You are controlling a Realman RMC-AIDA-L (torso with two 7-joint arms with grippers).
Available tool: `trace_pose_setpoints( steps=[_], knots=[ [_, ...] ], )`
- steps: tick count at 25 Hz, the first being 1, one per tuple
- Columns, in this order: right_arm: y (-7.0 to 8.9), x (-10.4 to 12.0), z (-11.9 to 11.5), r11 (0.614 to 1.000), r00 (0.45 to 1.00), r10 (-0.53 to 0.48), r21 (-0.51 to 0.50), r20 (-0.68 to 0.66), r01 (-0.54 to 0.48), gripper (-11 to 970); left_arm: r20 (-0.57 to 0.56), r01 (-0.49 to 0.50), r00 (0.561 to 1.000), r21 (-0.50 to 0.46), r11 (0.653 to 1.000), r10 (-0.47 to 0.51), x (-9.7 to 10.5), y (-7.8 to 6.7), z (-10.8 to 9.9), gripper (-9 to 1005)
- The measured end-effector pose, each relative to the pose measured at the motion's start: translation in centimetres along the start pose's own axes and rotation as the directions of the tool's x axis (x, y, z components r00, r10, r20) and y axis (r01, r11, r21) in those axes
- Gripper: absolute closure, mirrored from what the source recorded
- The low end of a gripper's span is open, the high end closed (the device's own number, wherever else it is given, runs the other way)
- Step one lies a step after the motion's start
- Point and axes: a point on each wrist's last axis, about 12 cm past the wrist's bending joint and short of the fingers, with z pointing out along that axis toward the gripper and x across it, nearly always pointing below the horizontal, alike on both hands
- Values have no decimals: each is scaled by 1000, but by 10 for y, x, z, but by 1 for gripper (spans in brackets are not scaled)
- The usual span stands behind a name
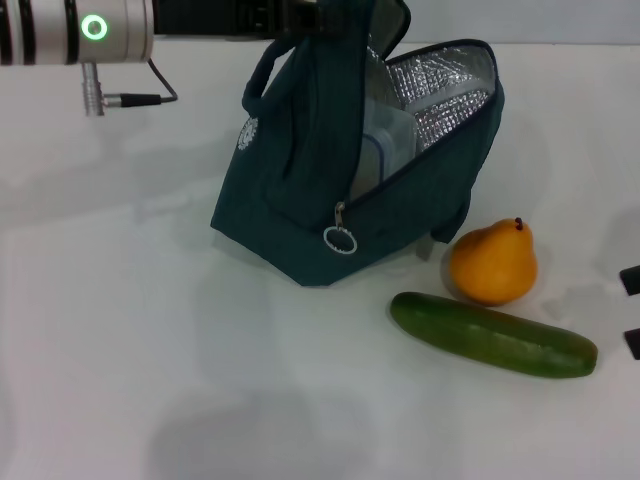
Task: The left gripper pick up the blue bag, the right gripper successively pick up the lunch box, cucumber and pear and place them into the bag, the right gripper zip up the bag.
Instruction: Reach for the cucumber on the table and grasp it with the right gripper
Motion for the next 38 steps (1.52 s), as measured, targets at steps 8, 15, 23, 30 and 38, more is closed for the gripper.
trace_pose_setpoints(
  steps=[8, 15, 23, 30, 38],
  knots=[
    [-18, -45, 28, 999, 978, 17, 45, -208, -7, 75, -9, 12, 1000, 13, 1000, -11, 4, 2, 4, 929],
    [-19, -78, 62, 999, 935, 9, 45, -354, 8, 76, -18, 11, 1000, 12, 1000, -11, 6, 2, 6, 930],
    [-21, -91, 95, 998, 871, 15, 53, -491, 13, 76, -20, 7, 1000, 11, 1000, -7, 7, 3, 5, 930],
    [-24, -93, 109, 996, 841, -3, 70, -540, 48, 77, -17, 8, 1000, 7, 1000, -8, 8, 4, 4, 930],
    [-28, -97, 133, 993, 799, -43, 65, -600, 103, 78, -19, -2, 1000, 13, 1000, 3, 7, 4, 6, 930]
  ],
)
